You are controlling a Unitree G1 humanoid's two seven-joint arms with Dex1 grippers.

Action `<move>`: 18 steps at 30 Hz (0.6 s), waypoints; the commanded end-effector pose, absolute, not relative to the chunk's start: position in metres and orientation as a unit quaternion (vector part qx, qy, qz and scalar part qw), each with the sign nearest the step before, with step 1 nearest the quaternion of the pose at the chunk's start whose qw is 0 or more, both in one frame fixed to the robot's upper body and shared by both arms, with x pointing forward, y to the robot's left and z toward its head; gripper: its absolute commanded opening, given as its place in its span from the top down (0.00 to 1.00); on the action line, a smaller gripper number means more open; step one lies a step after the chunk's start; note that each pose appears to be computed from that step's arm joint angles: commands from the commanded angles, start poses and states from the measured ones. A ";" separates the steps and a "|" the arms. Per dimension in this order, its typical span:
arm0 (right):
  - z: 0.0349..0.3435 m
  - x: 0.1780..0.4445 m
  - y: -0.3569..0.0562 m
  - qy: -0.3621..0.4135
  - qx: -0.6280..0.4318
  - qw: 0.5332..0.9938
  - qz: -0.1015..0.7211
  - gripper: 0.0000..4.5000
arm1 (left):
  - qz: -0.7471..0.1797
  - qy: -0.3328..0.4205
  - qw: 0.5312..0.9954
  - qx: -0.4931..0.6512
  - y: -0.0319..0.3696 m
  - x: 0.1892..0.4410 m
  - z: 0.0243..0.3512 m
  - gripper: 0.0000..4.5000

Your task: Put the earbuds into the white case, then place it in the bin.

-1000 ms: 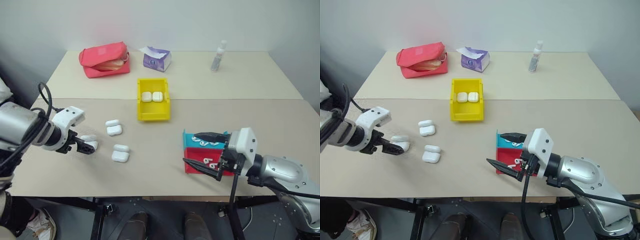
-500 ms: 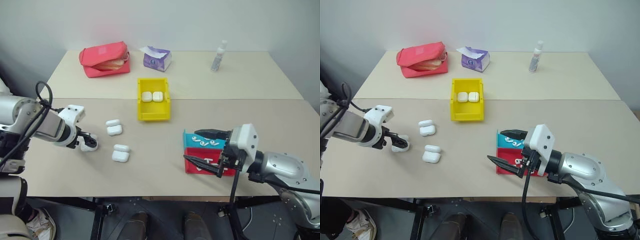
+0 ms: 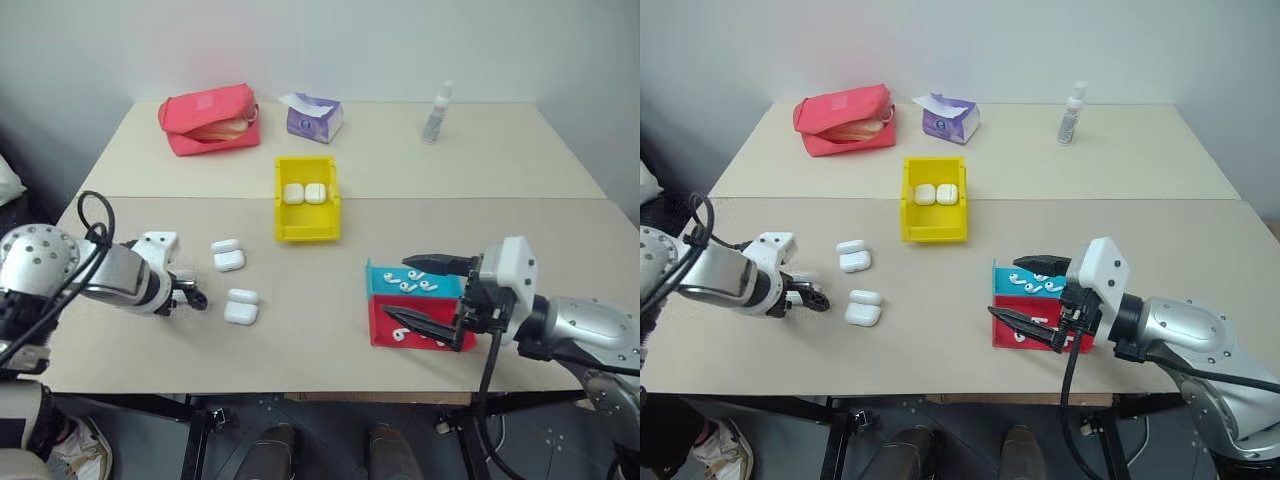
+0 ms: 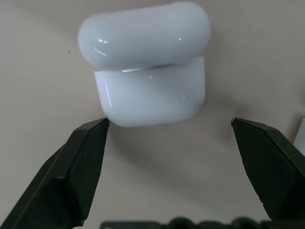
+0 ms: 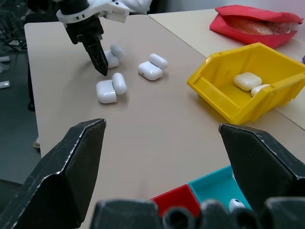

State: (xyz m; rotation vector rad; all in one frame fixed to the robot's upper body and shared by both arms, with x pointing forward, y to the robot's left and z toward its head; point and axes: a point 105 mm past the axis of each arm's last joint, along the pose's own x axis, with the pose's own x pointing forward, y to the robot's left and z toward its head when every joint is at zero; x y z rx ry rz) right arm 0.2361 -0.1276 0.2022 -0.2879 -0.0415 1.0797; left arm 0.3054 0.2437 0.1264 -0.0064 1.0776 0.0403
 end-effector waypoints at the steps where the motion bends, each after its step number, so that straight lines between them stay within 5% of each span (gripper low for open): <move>1: 0.212 0.231 -0.128 -0.036 -0.144 0.845 0.514 0.01 | 0.048 0.481 0.875 -0.018 0.241 0.313 0.136 0.01; 18: 0.218 0.235 -0.129 -0.042 -0.156 0.842 0.515 0.01 | 0.081 0.463 0.882 -0.042 0.238 0.320 0.139 0.01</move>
